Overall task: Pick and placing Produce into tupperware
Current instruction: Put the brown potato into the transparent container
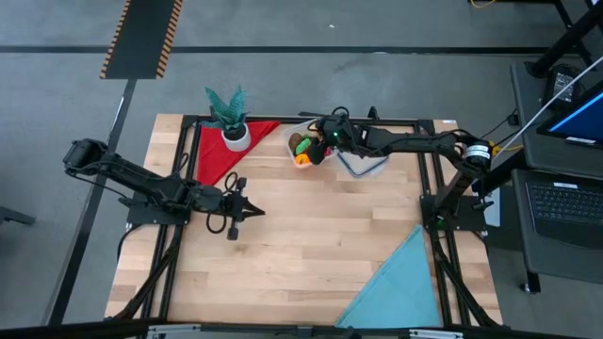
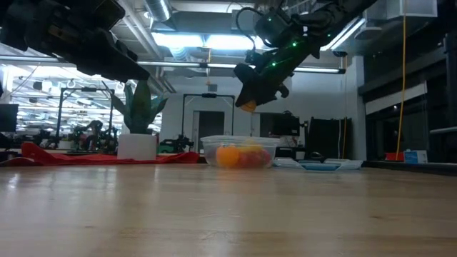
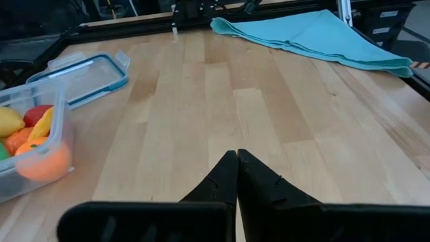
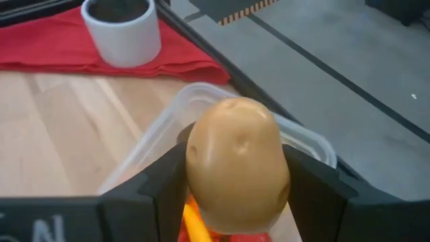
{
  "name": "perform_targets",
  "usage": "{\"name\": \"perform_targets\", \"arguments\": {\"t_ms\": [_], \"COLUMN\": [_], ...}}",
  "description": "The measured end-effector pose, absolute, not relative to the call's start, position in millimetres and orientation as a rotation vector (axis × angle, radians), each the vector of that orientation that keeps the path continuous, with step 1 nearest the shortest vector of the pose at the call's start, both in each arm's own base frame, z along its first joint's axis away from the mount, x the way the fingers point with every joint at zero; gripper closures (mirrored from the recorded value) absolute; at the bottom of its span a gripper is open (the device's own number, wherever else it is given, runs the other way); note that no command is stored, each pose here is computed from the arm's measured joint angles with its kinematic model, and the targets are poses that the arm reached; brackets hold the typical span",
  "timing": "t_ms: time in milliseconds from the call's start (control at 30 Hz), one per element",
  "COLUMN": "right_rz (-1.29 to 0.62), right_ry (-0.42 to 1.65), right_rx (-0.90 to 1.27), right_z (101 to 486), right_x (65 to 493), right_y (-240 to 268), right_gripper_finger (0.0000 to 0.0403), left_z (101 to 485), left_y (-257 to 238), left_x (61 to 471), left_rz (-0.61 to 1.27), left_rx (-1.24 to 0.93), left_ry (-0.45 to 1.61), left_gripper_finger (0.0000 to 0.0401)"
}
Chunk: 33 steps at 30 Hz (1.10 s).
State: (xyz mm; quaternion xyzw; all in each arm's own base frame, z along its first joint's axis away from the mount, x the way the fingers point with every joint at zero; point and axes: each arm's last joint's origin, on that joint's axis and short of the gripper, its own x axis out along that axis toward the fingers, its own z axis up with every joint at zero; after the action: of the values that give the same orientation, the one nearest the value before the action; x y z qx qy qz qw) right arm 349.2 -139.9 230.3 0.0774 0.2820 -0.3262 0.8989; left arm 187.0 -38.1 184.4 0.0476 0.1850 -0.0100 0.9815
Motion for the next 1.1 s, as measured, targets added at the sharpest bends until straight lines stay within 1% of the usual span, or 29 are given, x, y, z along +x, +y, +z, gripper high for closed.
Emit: {"name": "perform_targets", "arguments": {"t_ms": [100,267,367,500,800,1100], "right_rz": [-0.689,-0.638,-0.648,-0.613,-0.602,-0.600], "right_ry": [0.562,0.555,0.588,0.628,0.824,0.841], "right_rx": [0.167,0.178,0.196,0.225,0.235,0.236], "right_z": [228.3,213.2,206.8,204.5,198.3,197.5], "right_x": [350.2,355.7,358.6,369.0,398.9,406.5], "right_y": [-147.9,-161.7,-172.1,-186.3,-206.1,-209.8], "right_gripper_finger": [0.0193,0.0193,0.0193,0.0193,0.0193,0.0193], "left_z": [184.4,184.1,183.5,183.2,179.9,179.2], "left_y": [-38.1,-38.1,-38.1,-37.5,-34.5,-34.3], "left_x": [187.0,186.8,186.7,186.6,185.7,185.4], "left_rz": [-0.020,-0.020,-0.020,-0.018,-0.001,0.000], "left_rx": [0.096,0.098,0.098,0.100,0.106,0.107], "left_ry": [0.372,0.377,0.382,0.386,0.424,0.432], "left_gripper_finger": [0.0396,0.0382,0.0375,0.0366,0.0354,0.0353]}}
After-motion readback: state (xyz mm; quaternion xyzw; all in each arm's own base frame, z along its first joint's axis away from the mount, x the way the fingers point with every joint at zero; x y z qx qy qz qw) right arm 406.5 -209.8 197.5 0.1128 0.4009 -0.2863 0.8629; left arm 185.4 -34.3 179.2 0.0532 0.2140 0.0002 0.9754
